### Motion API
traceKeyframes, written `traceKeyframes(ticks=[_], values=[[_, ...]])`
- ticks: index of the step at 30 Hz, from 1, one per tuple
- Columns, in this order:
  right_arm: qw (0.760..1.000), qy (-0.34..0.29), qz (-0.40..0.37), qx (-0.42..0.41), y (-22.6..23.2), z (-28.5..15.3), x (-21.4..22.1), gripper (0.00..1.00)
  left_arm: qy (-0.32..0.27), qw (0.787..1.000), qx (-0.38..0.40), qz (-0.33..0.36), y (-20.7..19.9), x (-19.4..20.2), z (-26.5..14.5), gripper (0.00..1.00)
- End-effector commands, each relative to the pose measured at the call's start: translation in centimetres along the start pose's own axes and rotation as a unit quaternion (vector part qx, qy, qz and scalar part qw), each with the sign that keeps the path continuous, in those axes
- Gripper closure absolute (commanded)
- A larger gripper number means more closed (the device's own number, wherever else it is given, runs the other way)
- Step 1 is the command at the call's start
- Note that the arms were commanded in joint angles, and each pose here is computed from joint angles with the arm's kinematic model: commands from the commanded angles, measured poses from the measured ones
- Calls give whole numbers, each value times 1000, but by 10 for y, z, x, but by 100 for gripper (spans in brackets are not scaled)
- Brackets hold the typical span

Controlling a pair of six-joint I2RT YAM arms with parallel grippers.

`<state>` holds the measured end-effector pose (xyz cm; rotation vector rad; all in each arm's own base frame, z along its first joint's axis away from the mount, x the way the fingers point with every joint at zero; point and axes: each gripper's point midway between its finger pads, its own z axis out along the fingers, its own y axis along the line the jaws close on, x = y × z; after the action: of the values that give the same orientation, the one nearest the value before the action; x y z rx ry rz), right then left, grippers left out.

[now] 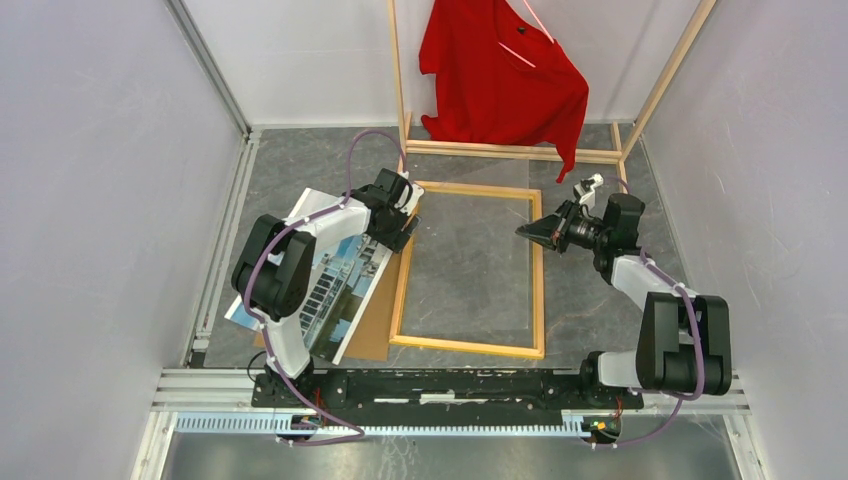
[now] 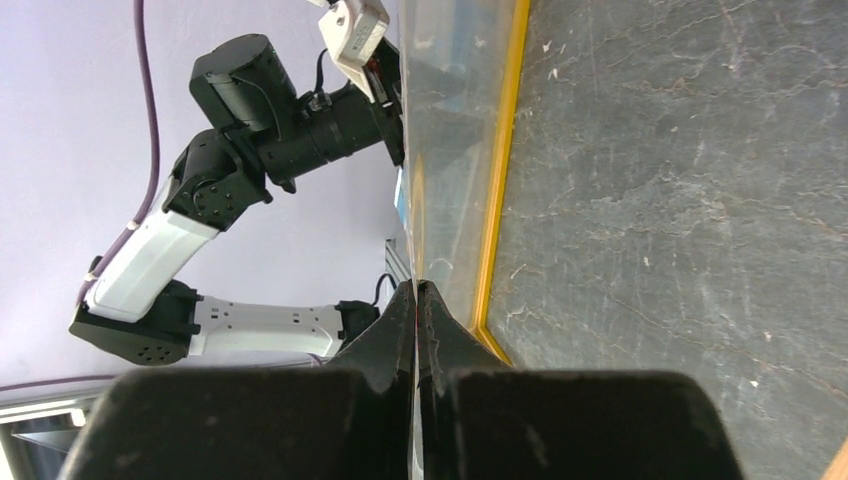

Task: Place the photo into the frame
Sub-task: Adjust the photo frame item on the photo frame, then place the photo frame item in the photo frame.

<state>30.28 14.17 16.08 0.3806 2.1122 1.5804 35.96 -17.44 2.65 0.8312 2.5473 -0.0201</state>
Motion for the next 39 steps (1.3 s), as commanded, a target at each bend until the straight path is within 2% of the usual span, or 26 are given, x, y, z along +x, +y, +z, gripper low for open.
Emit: traceKeyframes(ticks=[1,5,13,20,28,31,35,39], values=[[1000,-2,-13,-24,22,2,3,100,-10,1000,8,-10,-6,-7,6,21],[1000,-3,-14,-25,24,5,4,100,-11,1000,9,-11,-6,-7,5,21],[998,24,-42,45,-10,6,9,100,-11,1000,5,-9,-5,-6,3,21],[996,32,-52,70,-28,4,7,100,-11,1000,2,-7,-4,-4,2,21],[993,38,-66,86,-32,4,2,97,-10,1000,2,-6,-4,-3,3,21],[992,37,-72,97,-36,3,1,89,-9,1000,2,-5,-4,-2,3,21],[986,42,-89,132,-45,1,-1,66,-10,1000,3,-6,-5,-3,4,21],[977,52,-114,174,-54,2,-5,50,-10,1000,4,-6,-5,-3,4,21]])
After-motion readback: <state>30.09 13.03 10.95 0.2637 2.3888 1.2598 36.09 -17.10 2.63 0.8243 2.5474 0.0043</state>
